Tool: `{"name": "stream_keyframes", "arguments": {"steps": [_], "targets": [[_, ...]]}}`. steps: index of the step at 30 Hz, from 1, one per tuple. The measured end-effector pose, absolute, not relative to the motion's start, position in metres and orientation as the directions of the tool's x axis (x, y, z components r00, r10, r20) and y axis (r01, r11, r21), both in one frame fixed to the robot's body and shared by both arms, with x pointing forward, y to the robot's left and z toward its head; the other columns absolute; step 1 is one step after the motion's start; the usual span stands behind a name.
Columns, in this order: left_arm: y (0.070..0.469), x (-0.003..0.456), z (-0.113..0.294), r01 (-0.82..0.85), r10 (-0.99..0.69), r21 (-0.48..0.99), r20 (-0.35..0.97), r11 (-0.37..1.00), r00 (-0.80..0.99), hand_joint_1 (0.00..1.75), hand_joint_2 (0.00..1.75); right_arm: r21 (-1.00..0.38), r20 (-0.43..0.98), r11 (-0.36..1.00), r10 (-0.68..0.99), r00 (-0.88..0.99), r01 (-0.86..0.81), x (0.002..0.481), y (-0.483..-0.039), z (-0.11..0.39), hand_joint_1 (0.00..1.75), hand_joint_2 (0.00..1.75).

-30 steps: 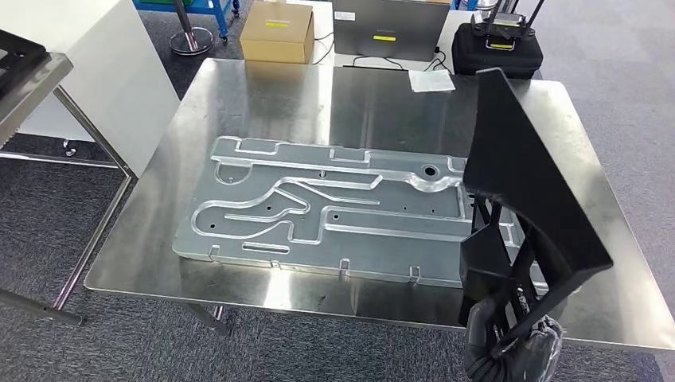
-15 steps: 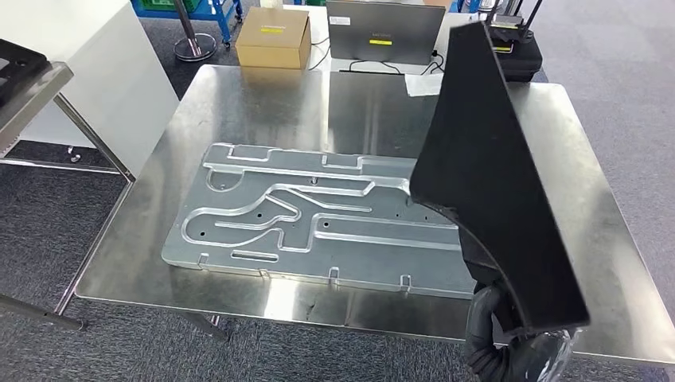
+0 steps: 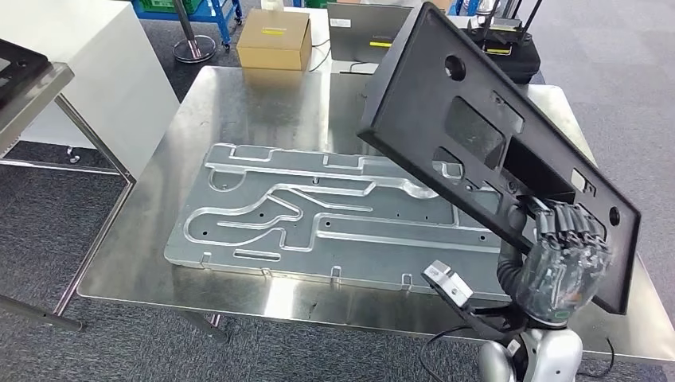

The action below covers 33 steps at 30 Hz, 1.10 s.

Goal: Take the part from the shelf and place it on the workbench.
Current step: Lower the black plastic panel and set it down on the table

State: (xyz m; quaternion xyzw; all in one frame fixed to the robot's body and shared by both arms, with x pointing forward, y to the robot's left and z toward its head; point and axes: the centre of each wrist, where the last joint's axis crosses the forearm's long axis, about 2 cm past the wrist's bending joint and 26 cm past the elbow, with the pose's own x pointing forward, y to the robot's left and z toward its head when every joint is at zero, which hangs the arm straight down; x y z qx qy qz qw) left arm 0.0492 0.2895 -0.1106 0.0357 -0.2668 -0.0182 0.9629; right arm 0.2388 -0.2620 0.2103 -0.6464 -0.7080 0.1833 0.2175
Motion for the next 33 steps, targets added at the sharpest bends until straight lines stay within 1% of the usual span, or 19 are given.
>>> {"name": "stream_keyframes", "arguments": {"steps": [4,8,15,19,25,33], "targets": [[0.291,0.052,-0.11,0.042,-0.078,0.081,0.509,0.996,0.857,0.0,0.0,-0.655,0.045,0.013,0.999,0.022,0.756,0.265,-0.288,0.188,1.75,1.75],[0.293,0.053,-0.11,0.056,-0.091,0.083,0.507,0.995,0.857,0.0,0.0,-0.737,0.008,-0.053,0.996,0.086,0.674,0.288,-0.308,0.168,1.75,1.75],[0.296,0.057,-0.11,0.088,-0.121,0.089,0.506,0.992,0.854,0.0,0.0,-0.819,-0.125,-0.144,0.99,0.071,0.556,0.319,-0.327,0.143,1.75,1.75],[0.296,0.058,-0.109,0.1,-0.131,0.089,0.502,0.991,0.855,0.0,0.0,-0.842,-0.189,-0.181,0.981,0.036,0.508,0.337,-0.325,0.139,1.75,1.75],[0.296,0.062,-0.109,0.127,-0.154,0.088,0.499,0.988,0.853,0.0,0.0,-0.848,-0.28,-0.222,0.959,-0.049,0.482,0.361,-0.308,0.14,1.75,1.75],[0.296,0.065,-0.108,0.145,-0.171,0.09,0.497,0.985,0.851,0.0,0.0,-0.856,-0.334,-0.234,0.931,-0.149,0.461,0.375,-0.277,0.136,1.75,1.75]]}}
